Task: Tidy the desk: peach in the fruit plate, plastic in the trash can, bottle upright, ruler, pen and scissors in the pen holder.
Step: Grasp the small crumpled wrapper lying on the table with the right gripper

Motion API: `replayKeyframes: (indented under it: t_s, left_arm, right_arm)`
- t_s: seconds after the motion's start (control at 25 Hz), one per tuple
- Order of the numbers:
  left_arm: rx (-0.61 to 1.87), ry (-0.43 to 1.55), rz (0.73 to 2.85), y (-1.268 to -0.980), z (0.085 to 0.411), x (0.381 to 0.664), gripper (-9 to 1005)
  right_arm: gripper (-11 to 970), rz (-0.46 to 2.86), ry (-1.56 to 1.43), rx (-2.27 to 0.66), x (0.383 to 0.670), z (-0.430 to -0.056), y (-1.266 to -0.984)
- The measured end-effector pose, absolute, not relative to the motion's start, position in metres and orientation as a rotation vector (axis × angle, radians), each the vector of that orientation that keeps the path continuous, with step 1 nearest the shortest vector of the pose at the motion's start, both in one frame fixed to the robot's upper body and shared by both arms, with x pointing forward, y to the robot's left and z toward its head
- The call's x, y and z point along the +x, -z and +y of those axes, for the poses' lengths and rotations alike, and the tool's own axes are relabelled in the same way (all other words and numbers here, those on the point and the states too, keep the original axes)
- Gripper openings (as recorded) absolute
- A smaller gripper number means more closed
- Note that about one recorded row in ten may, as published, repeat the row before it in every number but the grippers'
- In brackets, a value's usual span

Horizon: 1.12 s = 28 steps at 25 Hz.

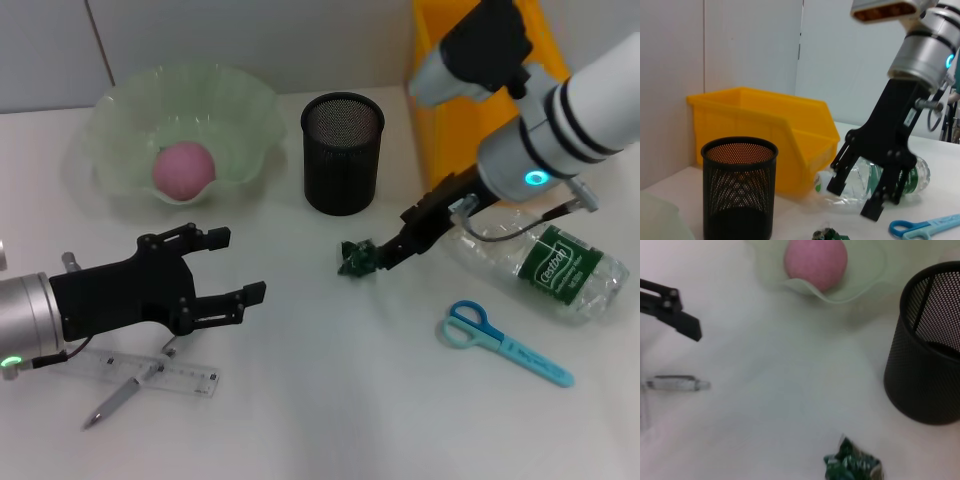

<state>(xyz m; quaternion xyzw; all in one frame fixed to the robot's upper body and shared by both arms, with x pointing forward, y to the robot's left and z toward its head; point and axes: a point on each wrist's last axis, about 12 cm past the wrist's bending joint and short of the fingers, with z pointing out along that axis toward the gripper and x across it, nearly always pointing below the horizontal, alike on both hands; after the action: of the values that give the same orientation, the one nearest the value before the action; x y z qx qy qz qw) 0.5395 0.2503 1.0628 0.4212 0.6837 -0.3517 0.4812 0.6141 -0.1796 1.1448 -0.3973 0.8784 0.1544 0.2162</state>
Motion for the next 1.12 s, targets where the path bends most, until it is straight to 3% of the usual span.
replayKeyframes:
  t_s: [1.12]
  left_arm:
    - [1.052, 0.839, 1.660, -1.064, 0.249, 0.544, 853]
  right_arm:
    - [790, 2.442, -0.406, -1.133, 0.623, -0.149, -1.114]
